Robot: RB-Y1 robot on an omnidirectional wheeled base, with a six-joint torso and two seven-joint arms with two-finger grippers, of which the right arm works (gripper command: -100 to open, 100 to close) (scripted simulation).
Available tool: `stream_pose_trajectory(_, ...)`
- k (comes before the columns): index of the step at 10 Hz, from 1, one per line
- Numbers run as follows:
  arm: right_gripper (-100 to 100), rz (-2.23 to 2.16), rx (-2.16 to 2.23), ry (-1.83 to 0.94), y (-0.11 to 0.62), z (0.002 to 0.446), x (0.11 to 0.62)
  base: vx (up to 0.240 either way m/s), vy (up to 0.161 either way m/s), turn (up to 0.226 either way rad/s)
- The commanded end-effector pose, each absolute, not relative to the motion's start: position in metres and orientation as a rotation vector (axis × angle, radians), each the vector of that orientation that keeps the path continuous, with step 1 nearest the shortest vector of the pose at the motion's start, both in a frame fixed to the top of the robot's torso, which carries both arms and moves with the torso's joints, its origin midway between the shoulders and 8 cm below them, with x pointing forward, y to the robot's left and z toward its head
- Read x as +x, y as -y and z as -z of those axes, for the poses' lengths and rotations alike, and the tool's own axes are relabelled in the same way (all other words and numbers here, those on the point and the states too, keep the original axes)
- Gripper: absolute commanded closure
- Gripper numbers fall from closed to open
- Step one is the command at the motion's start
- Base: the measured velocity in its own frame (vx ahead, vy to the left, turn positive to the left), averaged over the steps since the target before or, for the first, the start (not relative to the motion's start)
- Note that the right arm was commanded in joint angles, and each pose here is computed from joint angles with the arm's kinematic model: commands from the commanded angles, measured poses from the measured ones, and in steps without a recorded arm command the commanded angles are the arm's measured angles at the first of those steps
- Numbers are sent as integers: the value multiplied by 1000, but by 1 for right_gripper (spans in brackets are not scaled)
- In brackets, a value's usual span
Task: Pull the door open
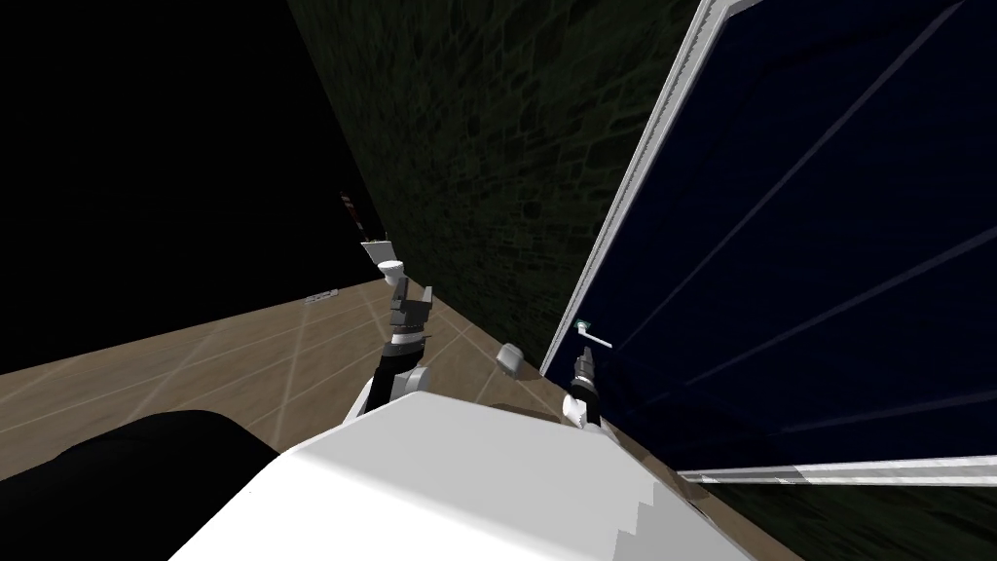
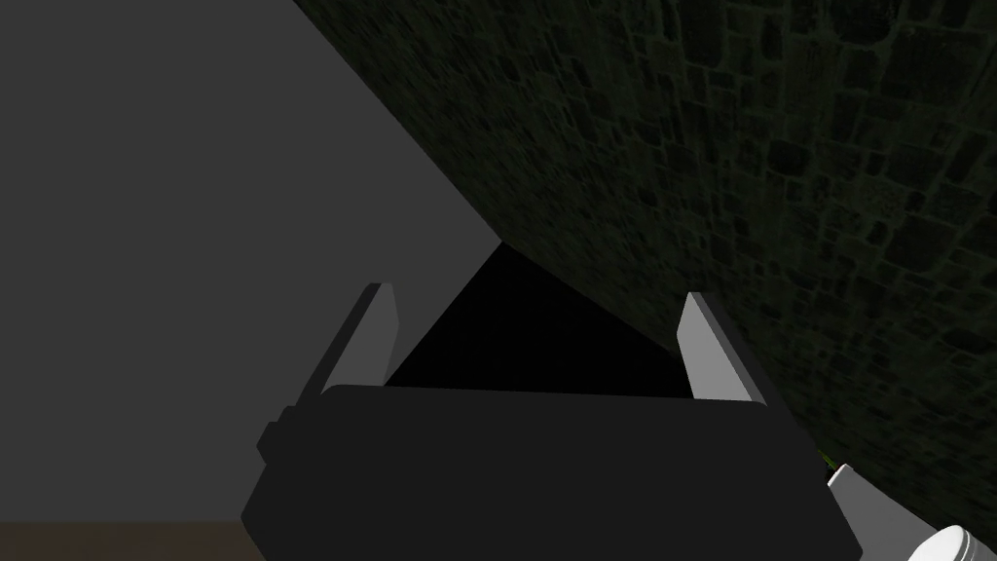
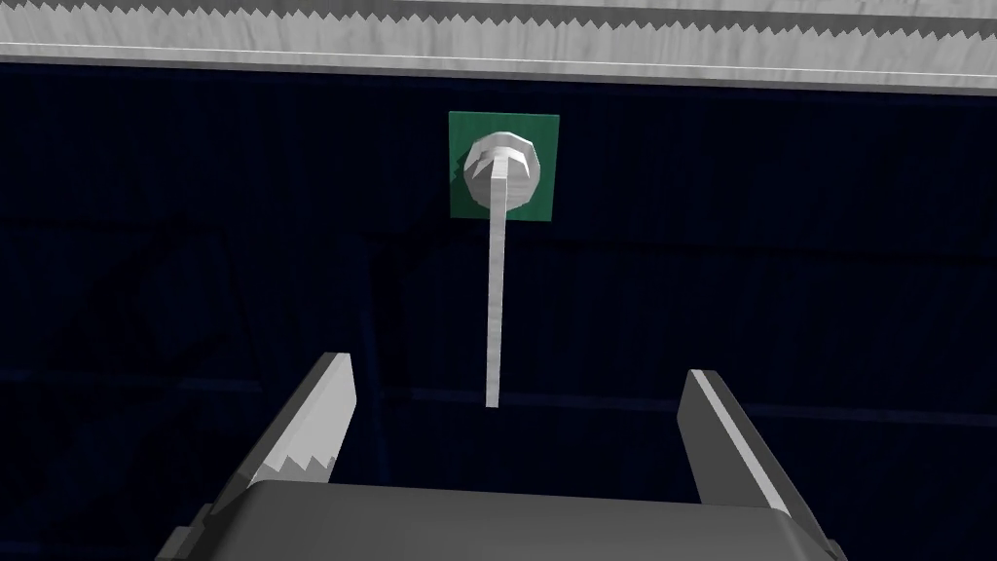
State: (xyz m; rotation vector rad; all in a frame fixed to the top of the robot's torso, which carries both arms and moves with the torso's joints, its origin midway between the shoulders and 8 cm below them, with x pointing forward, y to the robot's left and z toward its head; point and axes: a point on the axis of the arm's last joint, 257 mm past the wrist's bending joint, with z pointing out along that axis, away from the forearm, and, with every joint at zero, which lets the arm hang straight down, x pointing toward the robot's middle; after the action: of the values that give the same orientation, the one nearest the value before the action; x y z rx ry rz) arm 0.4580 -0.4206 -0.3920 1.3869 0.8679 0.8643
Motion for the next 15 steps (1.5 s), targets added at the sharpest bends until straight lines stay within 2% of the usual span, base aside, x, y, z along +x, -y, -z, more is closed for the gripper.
stream_pose_trajectory(1, -100, -865, 1387, -866, 420, 392, 459, 137, -100, 0)
stream_pose_trajectory(9, -100, -869, 1390, -863, 416, 392, 461, 166, -109, -13)
stream_pose_trajectory(10, 100, -869, 1390, -863, 416, 392, 461, -11, 6, -1)
stream_pose_trajectory(15, 100, -869, 1390, -863, 416, 392, 461, -17, 10, -3)
